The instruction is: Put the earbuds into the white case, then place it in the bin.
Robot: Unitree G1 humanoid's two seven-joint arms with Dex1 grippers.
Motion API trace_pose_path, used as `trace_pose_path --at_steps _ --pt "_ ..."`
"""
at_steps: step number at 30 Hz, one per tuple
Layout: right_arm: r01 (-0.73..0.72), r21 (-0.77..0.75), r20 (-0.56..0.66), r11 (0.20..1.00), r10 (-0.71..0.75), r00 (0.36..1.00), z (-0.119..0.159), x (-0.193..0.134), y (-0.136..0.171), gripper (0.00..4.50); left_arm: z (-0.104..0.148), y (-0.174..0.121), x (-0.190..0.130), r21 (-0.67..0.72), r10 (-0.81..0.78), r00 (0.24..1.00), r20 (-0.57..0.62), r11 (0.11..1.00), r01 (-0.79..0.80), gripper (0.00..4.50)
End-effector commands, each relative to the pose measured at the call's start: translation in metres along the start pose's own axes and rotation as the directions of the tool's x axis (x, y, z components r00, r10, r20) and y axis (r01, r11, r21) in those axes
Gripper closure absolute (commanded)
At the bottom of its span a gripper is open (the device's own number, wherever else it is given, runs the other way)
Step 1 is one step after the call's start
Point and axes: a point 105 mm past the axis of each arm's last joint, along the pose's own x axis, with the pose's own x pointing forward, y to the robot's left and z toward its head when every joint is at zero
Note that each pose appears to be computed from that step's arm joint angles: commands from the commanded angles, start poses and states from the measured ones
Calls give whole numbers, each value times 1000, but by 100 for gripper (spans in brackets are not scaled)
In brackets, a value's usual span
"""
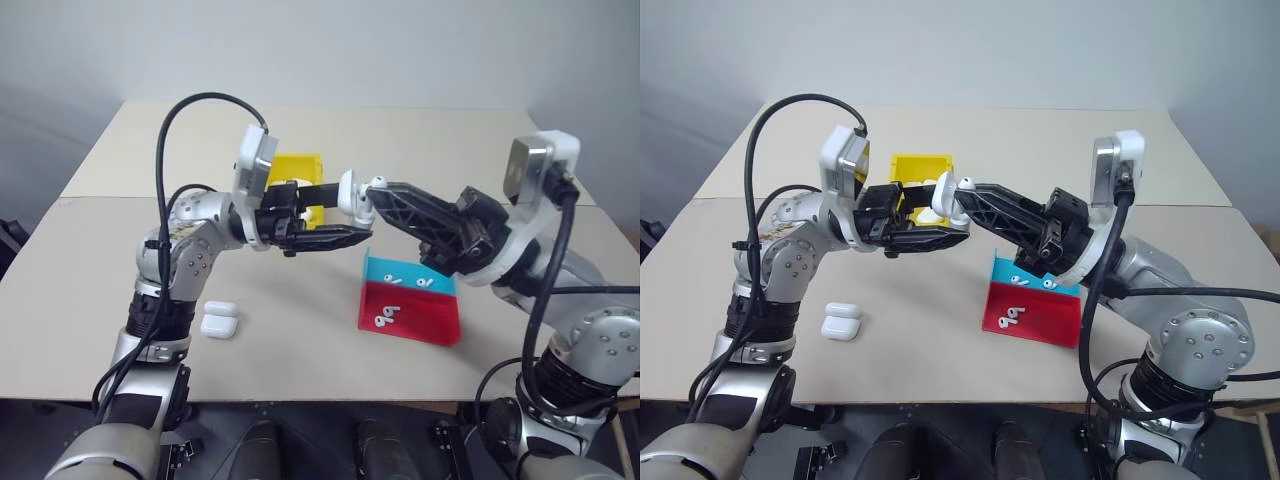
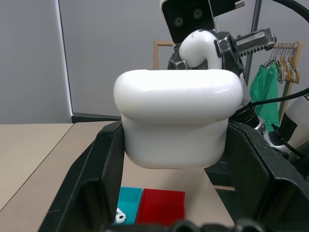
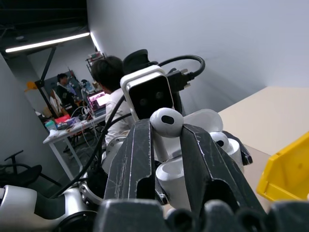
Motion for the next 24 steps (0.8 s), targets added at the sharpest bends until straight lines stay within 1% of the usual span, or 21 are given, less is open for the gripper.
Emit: trace_pose_path --at_steps 1,7,15,24 --pt "-22 -39 23 999 23 999 6 1 8 389 12 -2 4 57 -23 1000 13 998 22 172" --pt "18 -68 -8 998 -19 1000 5 -1 1 389 13 -4 7 66 -34 999 21 997 32 172" --pt "10 -105 -59 994 -17 998 -1 0 0 389 14 -5 9 73 -27 999 21 997 25 172" --pt "-22 -109 -73 994 15 997 -5 5 5 389 14 -4 9 75 -21 1000 22 997 19 172"
